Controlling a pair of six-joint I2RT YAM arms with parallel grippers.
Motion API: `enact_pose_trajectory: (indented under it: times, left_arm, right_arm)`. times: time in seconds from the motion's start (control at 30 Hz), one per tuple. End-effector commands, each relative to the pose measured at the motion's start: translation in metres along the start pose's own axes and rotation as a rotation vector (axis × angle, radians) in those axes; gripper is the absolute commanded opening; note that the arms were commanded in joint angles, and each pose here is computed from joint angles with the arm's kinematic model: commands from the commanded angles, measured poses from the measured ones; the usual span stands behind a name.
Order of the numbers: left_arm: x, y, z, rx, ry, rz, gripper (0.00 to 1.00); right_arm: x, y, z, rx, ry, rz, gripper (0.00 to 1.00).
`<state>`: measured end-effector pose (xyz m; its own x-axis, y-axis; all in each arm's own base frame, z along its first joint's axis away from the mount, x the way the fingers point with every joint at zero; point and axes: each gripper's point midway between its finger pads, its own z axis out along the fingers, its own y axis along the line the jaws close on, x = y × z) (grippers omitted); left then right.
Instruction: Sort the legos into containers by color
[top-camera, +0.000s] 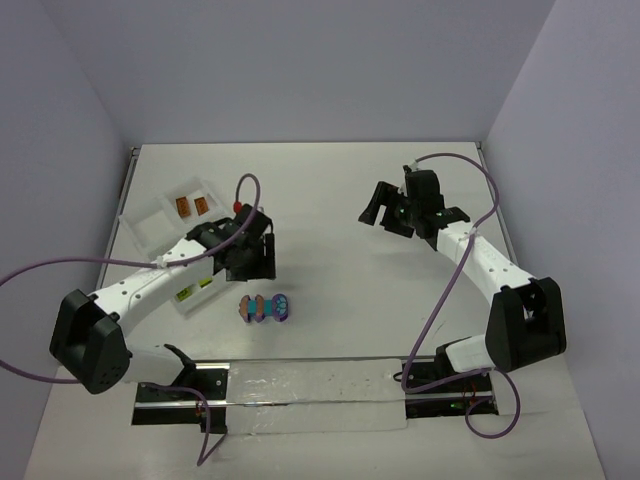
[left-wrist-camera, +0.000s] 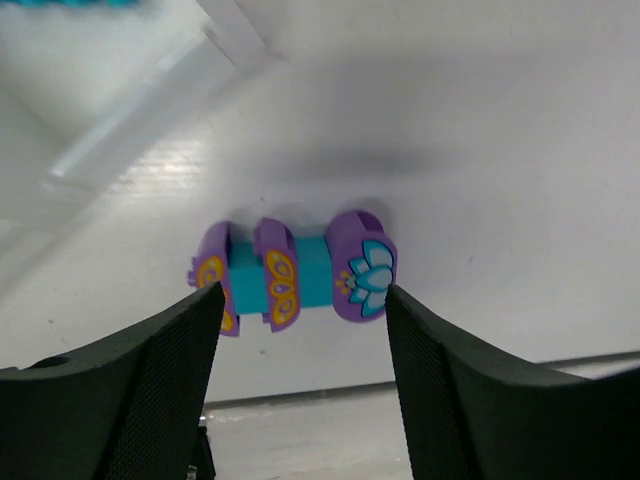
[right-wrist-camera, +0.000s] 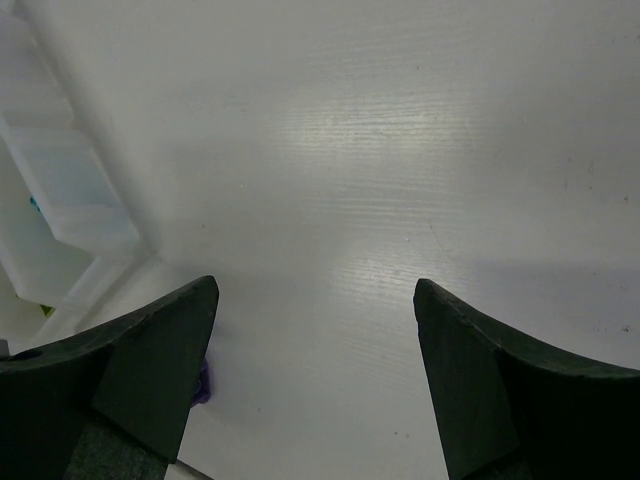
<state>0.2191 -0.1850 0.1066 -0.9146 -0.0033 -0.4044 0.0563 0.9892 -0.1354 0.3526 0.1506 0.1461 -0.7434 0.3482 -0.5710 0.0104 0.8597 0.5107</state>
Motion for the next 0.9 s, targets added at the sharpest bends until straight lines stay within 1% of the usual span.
enact_pose_trajectory:
  times: [0.0,0.07,0.13,0.17,0.23,0.37,0.5,0.57,0.67,0.87]
  left_arm:
    - [0.023,-0.011,0.010,-0.042,0.047,0.074,0.81]
    - [0.032,-0.013,0.013,-0.062,0.062,0.097,0.87]
    - [0.033,-0.012,0.013,-0.087,0.051,0.071,0.91]
    - [0.033,-0.013,0.012,-0.086,0.045,0.056,0.92]
    - [0.029,-0.008,0.009,-0.124,0.004,-0.021,0.92]
    - [0.031,0.020,-0.002,-0.241,-0.056,-0.208,0.91]
    - [0.039,0.031,-0.012,-0.250,-0.079,-0.355,0.89]
    - [0.046,0.036,-0.008,-0.265,-0.061,-0.374,0.89]
    - [0.054,0.042,-0.002,-0.298,-0.035,-0.342,0.88]
    - [0.066,0.023,0.019,-0.213,0.055,-0.275,0.89]
  right_arm:
    - [-0.007,0.001,-0.006,-0.007,-0.035,-0.019,0.87]
    - [-0.007,0.001,-0.004,-0.008,-0.030,-0.019,0.87]
    - [-0.007,0.002,-0.003,-0.013,-0.025,-0.020,0.87]
    - [-0.007,0.002,-0.003,-0.014,-0.025,-0.020,0.87]
    - [-0.007,0.004,-0.004,-0.022,-0.019,-0.026,0.87]
    - [-0.001,0.007,-0.003,-0.022,0.018,-0.081,0.86]
    - [0.008,0.016,-0.001,-0.042,0.043,-0.107,0.87]
    - [0.013,0.018,0.002,-0.053,0.058,-0.103,0.86]
    - [0.018,0.022,0.003,-0.069,0.074,-0.101,0.86]
    - [0.018,0.028,0.001,-0.081,0.069,-0.109,0.86]
